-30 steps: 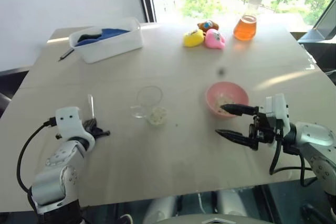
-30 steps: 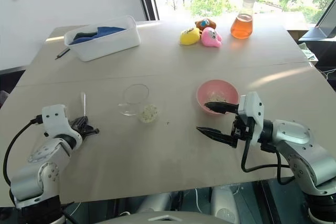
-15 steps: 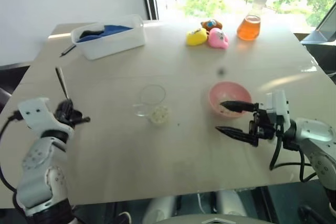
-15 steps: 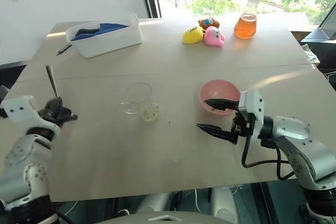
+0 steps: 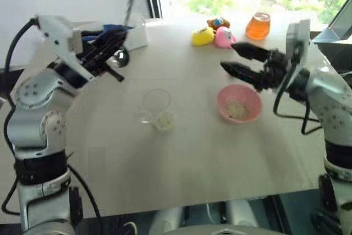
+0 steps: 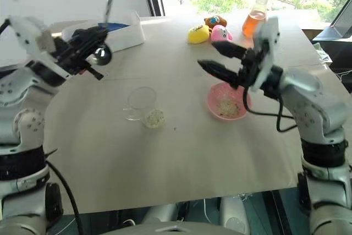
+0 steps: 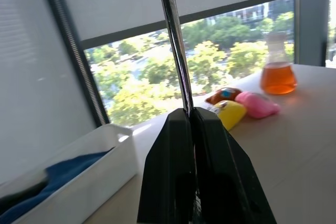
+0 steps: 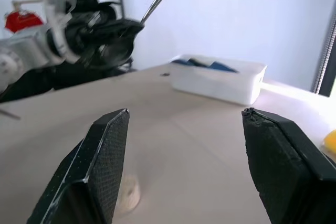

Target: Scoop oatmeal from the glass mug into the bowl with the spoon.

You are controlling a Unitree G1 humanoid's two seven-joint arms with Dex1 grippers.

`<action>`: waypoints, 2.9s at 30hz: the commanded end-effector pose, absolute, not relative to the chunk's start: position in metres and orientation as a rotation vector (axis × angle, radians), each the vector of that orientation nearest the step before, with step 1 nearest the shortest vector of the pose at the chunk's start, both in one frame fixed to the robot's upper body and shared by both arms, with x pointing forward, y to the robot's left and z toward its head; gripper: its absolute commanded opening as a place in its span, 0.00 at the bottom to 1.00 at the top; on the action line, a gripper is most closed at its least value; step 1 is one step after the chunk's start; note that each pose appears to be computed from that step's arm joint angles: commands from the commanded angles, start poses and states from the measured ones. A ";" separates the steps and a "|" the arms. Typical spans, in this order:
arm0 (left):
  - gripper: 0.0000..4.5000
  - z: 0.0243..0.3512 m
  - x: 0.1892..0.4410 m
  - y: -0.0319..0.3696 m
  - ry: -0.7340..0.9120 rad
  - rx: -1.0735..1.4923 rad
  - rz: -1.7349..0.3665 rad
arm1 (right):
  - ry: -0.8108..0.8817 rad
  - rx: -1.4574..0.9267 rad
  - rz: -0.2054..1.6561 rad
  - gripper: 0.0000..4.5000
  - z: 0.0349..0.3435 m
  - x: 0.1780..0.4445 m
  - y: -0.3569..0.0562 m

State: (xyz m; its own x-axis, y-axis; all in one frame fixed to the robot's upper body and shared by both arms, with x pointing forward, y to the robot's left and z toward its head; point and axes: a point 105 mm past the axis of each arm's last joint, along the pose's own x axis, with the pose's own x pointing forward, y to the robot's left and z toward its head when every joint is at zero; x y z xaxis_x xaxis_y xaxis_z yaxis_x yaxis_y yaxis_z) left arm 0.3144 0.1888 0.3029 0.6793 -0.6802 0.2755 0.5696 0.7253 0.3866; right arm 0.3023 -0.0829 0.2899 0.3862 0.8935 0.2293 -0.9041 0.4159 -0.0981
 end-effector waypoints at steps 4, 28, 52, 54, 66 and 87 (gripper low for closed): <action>0.00 0.297 0.295 0.144 -0.326 0.222 -1.100 | -0.287 0.231 1.221 0.77 0.329 0.300 -0.060; 0.00 0.274 0.270 0.124 -0.149 0.076 -1.367 | -0.169 0.292 1.493 0.77 0.334 0.271 -0.040; 0.00 0.261 0.270 0.124 -0.091 0.091 -1.389 | -0.161 0.236 1.508 0.09 0.331 0.272 -0.030; 0.00 0.261 0.270 0.125 -0.089 0.087 -1.384 | -0.160 0.242 1.508 0.01 0.331 0.272 -0.032; 0.00 0.261 0.272 0.132 -0.102 0.101 -1.312 | -0.155 0.247 1.470 0.01 0.331 0.279 -0.039; 0.35 0.309 0.247 0.196 -0.361 0.042 -0.769 | -0.195 0.360 1.277 0.00 0.348 0.313 -0.084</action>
